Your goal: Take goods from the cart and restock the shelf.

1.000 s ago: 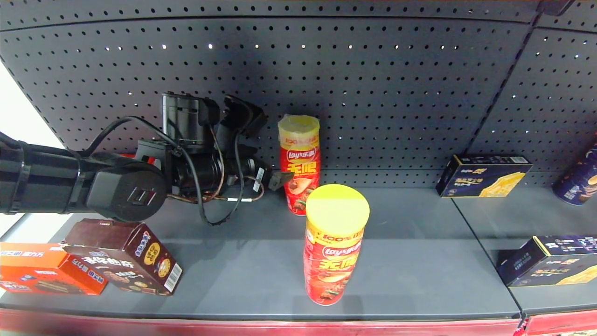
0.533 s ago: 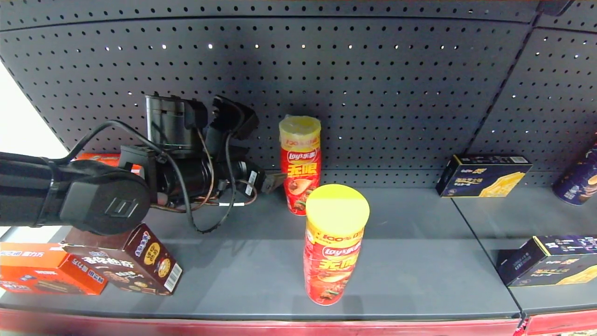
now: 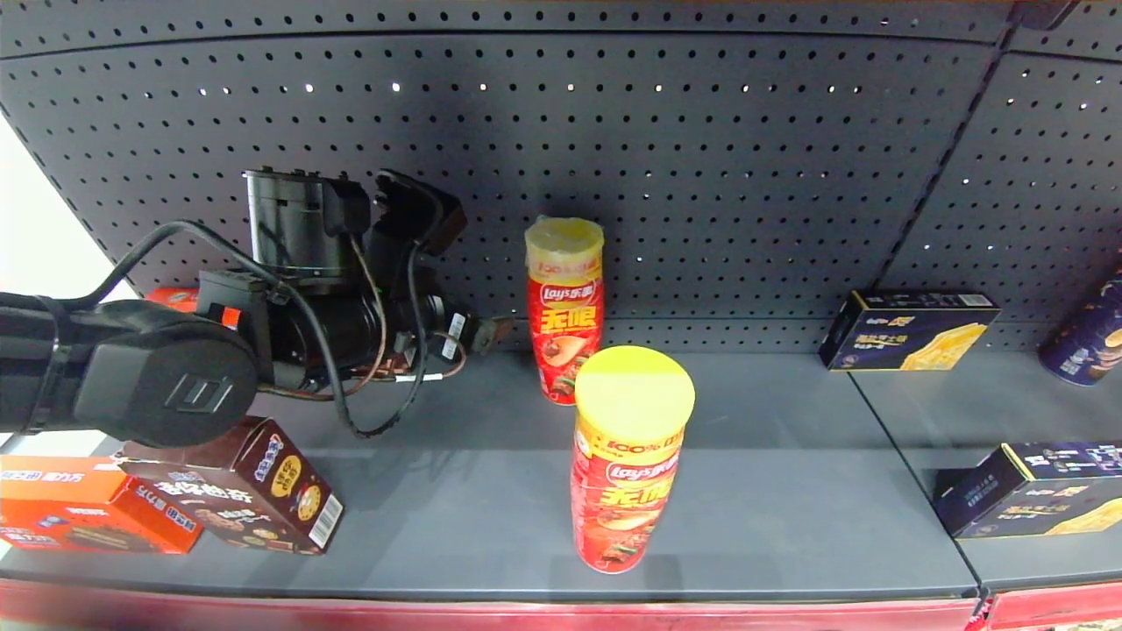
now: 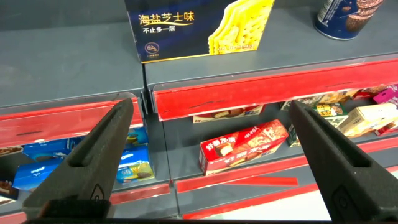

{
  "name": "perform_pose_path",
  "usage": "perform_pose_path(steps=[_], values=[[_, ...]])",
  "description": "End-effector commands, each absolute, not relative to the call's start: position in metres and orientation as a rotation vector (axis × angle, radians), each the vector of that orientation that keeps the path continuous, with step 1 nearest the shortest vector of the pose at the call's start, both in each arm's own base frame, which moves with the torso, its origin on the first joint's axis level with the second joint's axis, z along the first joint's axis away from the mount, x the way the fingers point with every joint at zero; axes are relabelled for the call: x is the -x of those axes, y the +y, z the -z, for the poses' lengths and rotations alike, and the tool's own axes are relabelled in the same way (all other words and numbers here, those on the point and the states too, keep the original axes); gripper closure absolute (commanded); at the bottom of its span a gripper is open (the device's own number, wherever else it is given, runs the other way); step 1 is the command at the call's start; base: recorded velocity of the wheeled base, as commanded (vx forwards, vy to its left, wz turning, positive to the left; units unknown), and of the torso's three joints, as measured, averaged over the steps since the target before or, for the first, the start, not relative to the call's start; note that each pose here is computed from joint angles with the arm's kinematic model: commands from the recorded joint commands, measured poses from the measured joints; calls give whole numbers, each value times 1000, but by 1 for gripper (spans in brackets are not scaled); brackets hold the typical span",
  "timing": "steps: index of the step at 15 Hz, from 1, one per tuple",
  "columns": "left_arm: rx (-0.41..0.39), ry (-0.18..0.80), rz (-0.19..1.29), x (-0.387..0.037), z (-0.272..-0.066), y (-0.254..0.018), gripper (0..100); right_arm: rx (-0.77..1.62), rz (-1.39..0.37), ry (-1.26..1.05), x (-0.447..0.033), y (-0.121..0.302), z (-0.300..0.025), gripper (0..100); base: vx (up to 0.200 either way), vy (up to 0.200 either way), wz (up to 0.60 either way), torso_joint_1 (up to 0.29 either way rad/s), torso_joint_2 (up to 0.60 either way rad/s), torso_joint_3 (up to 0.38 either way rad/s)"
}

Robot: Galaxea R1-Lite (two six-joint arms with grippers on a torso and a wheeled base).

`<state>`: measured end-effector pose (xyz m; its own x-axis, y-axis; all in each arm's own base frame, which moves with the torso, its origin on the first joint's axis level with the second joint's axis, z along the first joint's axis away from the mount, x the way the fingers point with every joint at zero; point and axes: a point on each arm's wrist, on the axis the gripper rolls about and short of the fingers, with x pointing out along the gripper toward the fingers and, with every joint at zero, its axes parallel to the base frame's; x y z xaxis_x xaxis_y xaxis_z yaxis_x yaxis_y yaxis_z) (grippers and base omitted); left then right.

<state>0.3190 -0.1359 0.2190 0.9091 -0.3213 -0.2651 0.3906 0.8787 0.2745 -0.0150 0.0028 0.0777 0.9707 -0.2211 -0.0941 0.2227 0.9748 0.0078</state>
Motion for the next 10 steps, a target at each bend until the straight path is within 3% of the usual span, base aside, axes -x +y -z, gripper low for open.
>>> perform_pose_path(steps=[1,10], values=[[-335,236,364,-331,-210,-140,0,-18,224,94,15,3,-78,0,0,0,0,0,0,0],[-348,297,370,-355,-182,-151,0,-18,223,94,15,3,-78,0,0,0,0,0,0,0]])
